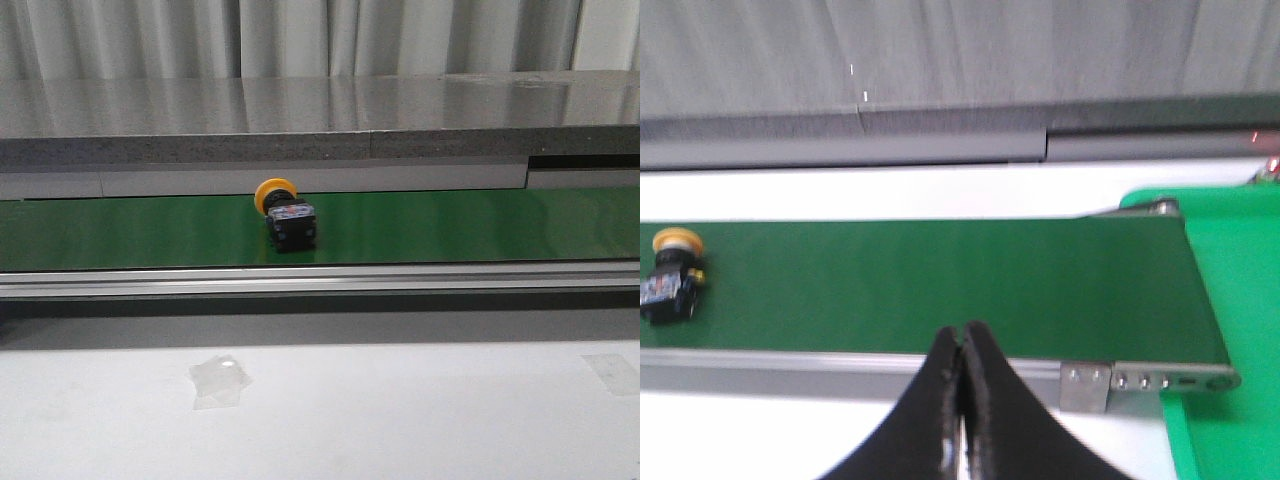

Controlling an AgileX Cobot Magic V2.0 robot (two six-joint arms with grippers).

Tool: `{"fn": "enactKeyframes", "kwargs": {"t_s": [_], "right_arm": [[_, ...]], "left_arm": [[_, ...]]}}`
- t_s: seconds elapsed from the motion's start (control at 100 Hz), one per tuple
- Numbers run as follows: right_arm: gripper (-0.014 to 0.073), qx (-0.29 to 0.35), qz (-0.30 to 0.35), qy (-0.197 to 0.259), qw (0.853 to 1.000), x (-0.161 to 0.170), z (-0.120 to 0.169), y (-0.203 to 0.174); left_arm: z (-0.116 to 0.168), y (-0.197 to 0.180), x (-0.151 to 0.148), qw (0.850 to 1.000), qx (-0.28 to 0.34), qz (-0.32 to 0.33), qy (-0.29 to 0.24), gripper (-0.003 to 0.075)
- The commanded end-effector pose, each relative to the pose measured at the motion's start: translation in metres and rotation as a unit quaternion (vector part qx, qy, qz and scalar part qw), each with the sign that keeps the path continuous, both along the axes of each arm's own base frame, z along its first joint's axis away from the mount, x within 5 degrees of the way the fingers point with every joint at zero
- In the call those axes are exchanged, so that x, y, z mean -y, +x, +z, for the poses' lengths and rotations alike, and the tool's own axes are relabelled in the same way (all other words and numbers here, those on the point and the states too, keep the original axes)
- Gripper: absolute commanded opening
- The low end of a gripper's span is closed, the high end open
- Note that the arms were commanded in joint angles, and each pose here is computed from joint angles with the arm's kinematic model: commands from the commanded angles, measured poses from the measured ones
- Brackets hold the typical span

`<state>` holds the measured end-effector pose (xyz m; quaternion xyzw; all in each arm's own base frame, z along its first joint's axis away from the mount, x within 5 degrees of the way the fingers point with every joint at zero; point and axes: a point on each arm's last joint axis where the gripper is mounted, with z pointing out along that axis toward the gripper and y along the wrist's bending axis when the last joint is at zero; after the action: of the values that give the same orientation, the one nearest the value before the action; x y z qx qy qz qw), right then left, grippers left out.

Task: Move button from left to right

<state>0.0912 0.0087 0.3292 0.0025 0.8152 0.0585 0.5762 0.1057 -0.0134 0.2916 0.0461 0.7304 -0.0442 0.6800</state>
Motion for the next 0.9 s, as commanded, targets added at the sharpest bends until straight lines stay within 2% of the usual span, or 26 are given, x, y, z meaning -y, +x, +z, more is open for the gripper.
{"fn": "enactKeyframes", "kwargs": {"t_s": [0.0, 0.19, 0.38, 0.56, 0.63, 0.7, 0.89], "right_arm": [[-0.0066, -0.014, 0.005, -0.003, 1.000, -0.002, 0.027, 0.019], [-0.0066, -0.131, 0.014, -0.006, 0.991, -0.005, 0.032, 0.056], [-0.0064, -0.189, 0.018, 0.006, 0.982, -0.009, 0.018, 0.081], [-0.0041, -0.235, 0.021, 0.003, 0.972, -0.010, 0.007, 0.088], [0.0027, -0.242, 0.022, 0.003, 0.970, -0.010, 0.006, 0.088], [0.0143, -0.244, 0.022, 0.003, 0.970, -0.010, 0.006, 0.088], [0.0576, -0.245, 0.022, 0.004, 0.969, -0.010, 0.006, 0.088]], "left_arm": [[0.016, 0.000, -0.001, 0.999, 0.050, 0.008, -0.011, -0.0020], [0.016, 0.001, -0.001, 0.999, 0.049, 0.008, -0.011, -0.0020], [0.016, 0.001, -0.001, 0.999, 0.049, 0.008, -0.011, -0.0020], [0.016, 0.001, -0.001, 0.999, 0.049, 0.008, -0.011, -0.0020], [0.016, 0.001, -0.001, 0.999, 0.049, 0.008, -0.011, -0.0020], [0.016, 0.001, -0.001, 0.999, 0.049, 0.008, -0.011, -0.0020], [0.016, 0.001, -0.001, 0.999, 0.049, 0.008, -0.011, -0.0020]]}}
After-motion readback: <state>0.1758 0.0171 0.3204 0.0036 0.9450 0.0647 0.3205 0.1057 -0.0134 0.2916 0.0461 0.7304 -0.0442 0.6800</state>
